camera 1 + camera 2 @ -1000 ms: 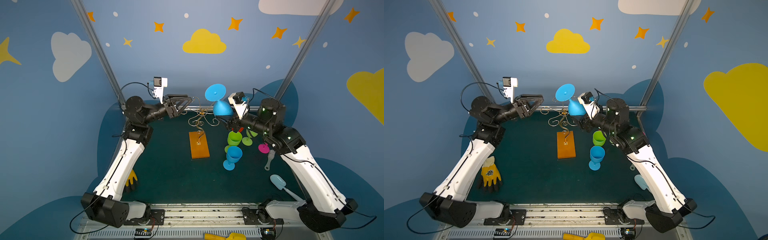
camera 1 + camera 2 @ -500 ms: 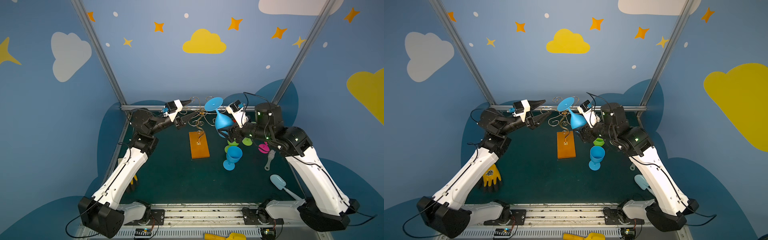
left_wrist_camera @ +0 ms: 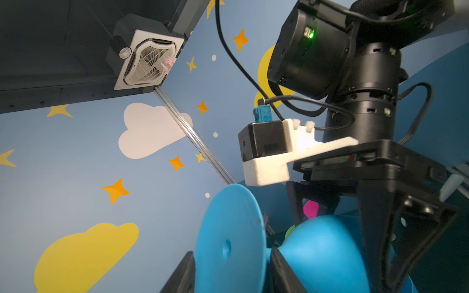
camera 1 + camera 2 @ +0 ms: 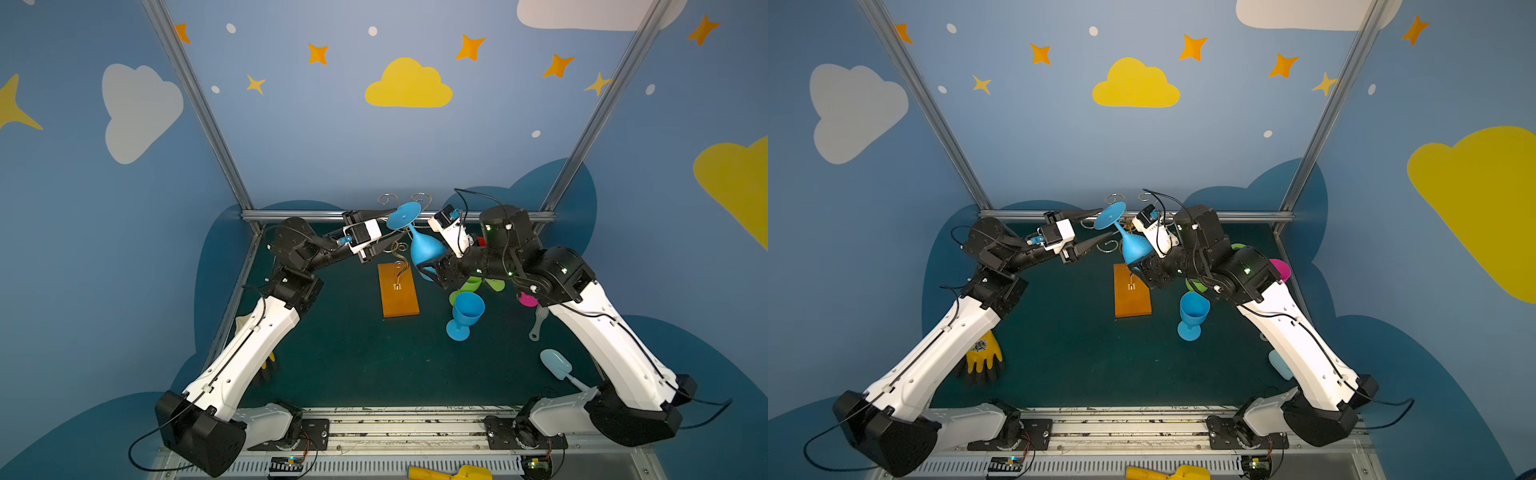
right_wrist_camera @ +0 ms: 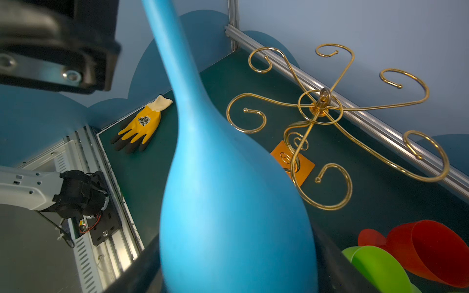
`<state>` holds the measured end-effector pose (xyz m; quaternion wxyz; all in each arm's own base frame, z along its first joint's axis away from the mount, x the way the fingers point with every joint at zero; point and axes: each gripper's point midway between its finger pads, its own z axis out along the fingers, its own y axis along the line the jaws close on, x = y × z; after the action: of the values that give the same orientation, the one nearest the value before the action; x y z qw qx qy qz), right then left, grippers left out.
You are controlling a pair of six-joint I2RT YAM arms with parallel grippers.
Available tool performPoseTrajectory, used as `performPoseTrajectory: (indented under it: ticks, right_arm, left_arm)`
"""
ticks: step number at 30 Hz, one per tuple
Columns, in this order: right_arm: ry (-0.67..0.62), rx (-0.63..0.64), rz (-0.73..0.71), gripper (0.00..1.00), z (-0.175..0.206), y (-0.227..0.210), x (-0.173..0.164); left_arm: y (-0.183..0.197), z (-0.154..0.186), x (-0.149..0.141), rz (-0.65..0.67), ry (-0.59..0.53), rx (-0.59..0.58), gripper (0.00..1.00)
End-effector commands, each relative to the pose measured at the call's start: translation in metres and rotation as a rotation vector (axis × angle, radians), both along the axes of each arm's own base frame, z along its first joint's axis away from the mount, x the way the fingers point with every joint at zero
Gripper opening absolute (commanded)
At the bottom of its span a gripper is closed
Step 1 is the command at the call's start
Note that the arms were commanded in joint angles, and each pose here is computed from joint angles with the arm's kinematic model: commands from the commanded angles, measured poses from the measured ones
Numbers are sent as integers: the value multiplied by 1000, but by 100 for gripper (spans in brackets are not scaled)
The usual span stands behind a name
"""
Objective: Take the wine glass off the wine glass rack
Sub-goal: Pick up the wine glass from the wine glass rack.
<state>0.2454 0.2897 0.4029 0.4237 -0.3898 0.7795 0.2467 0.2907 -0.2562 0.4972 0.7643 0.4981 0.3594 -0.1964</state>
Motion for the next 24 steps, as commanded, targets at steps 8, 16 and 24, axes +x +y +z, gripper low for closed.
performPoseTrajectory:
  ticks: [8,16,24]
  right_arm:
    - [27,11,10,42,-2,7,-8]
    - [17,60,12,72,5,7,-12]
    - [-46,199,-7,84,36,-10,-13]
  left_arm:
    - [10,13,1,78,-34,-38,27]
    - [19,16,3,128,-6,-85,3]
    - [45,4,22,252,198,-256,3]
